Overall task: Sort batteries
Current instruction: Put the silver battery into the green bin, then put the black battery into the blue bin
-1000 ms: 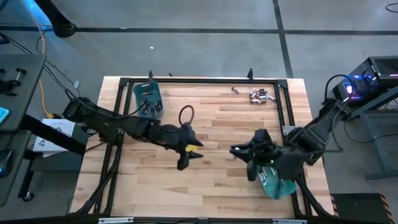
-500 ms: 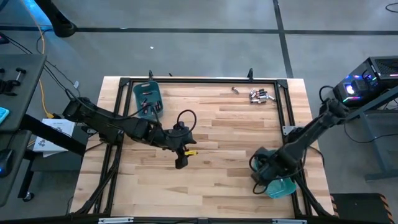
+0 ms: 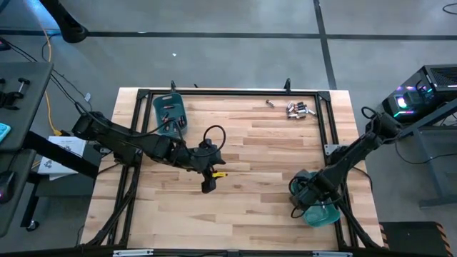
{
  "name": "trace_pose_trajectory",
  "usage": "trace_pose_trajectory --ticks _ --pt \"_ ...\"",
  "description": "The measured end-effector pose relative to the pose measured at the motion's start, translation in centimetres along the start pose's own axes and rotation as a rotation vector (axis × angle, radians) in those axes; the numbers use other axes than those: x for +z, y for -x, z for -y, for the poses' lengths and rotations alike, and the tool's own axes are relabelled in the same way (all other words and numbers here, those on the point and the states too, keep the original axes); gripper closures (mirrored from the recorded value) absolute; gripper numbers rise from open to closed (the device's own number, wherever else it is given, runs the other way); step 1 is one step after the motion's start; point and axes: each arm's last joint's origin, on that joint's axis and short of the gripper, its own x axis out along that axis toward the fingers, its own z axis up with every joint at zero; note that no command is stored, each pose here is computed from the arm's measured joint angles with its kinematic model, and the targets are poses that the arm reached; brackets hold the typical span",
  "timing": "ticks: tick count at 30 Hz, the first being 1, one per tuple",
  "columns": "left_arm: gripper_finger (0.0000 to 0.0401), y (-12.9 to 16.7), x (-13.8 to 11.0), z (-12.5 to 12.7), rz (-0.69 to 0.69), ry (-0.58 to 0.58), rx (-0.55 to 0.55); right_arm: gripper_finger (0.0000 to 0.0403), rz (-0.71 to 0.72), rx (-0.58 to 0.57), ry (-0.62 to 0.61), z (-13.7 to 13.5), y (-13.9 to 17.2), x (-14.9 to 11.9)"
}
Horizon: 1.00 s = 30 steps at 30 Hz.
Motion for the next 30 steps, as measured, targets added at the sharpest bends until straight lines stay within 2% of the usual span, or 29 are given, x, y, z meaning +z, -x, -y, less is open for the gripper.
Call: trace_pose_trajectory --ticks 3,7,12,17,20,25,28,30 --pt "0.0200 0.0 0.0 0.0 0.000 0.000 0.000 0.0371 -0.002 -0.003 -0.028 0.4 -0.8 0.0" --pt "0.0200 0.0 0.0 0.0 0.000 0.000 0.000 0.0340 -0.003 -0.013 -0.080 0.7 -1.2 0.1" --pt "0.0200 0.0 0.0 0.0 0.000 0.000 0.000 0.0310 0.003 -0.010 -0.075 0.7 -1.1 0.1" --pt "0.0200 0.0 0.0 0.0 0.001 0.000 -0.001 0.0297 -0.065 -0.006 -0.072 0.9 -0.3 -0.1" --pt "0.0200 0.0 0.0 0.0 0.001 0.024 -0.001 0.0297 -0.095 0.028 -0.062 1.0 2.0 -0.4" --pt "0.0200 -0.4 0.7 -1.8 -0.011 0.161 -0.006 0.0296 -0.090 0.146 -0.008 1.4 7.8 -0.9" --pt "0.0200 -0.8 1.4 -4.0 -0.019 0.238 -0.004 0.0295 0.002 0.257 0.031 1.8 11.1 -0.8" --pt "0.0200 -1.0 1.9 -5.9 -0.021 0.271 0.002 0.0295 0.154 0.341 0.016 2.1 12.8 -0.3"
